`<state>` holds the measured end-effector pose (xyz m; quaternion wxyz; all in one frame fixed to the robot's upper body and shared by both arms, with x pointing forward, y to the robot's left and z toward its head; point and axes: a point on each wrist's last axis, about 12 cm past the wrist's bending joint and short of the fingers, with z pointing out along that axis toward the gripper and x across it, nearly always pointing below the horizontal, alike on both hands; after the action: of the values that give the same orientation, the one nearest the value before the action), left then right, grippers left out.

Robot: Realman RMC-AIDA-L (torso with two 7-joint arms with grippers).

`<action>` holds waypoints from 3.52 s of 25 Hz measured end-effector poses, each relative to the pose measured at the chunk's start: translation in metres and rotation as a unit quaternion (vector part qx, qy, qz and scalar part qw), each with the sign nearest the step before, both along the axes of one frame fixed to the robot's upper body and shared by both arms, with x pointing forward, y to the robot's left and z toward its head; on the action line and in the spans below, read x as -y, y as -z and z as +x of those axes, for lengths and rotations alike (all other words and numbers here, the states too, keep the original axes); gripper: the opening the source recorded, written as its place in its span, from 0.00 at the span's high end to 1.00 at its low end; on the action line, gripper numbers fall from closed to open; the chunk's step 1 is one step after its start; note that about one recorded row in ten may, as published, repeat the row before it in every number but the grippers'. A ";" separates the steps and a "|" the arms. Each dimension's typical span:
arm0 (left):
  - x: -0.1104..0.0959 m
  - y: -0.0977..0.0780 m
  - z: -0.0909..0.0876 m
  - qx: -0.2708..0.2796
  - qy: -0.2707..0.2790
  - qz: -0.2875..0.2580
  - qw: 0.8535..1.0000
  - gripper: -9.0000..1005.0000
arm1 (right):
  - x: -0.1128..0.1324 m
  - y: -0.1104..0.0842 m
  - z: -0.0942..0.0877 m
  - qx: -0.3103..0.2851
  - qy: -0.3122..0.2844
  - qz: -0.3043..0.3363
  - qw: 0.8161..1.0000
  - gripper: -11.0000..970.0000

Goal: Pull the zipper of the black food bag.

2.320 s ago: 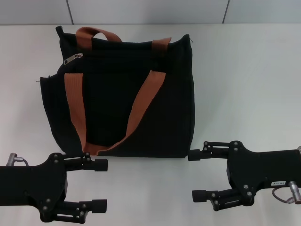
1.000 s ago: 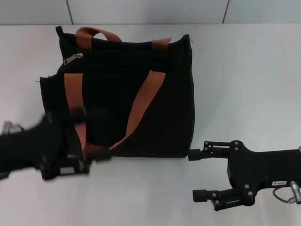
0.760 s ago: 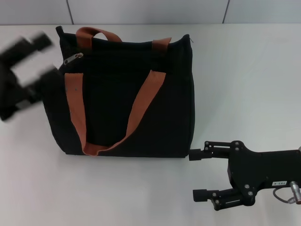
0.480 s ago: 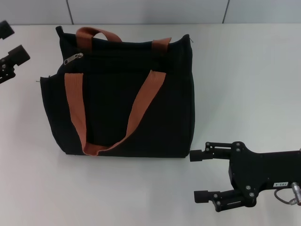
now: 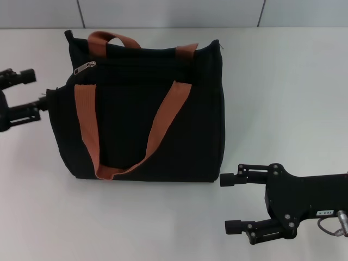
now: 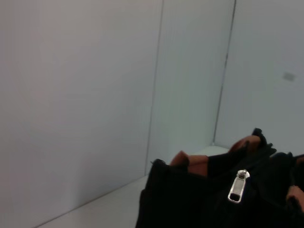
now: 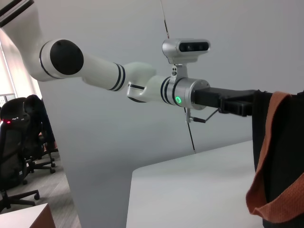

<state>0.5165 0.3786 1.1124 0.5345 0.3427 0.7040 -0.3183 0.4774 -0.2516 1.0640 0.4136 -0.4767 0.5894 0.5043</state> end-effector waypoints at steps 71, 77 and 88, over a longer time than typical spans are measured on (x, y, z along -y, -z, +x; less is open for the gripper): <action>0.045 -0.006 0.018 0.067 0.081 0.011 0.994 0.93 | 0.002 -0.004 -0.003 -0.004 0.005 0.027 1.000 0.17; 0.048 -0.007 0.014 0.085 0.092 -0.003 0.992 0.95 | -0.004 -0.025 0.005 0.004 0.010 0.108 0.994 0.17; 0.054 -0.008 0.014 0.105 0.085 -0.020 0.991 0.96 | -0.047 -0.081 0.073 -0.178 -0.008 0.119 0.977 0.18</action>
<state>0.5305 0.3247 1.1204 0.5832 0.4219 0.6057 -0.3391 0.5508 -0.2051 1.1447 0.3520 -0.3314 0.5853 0.6509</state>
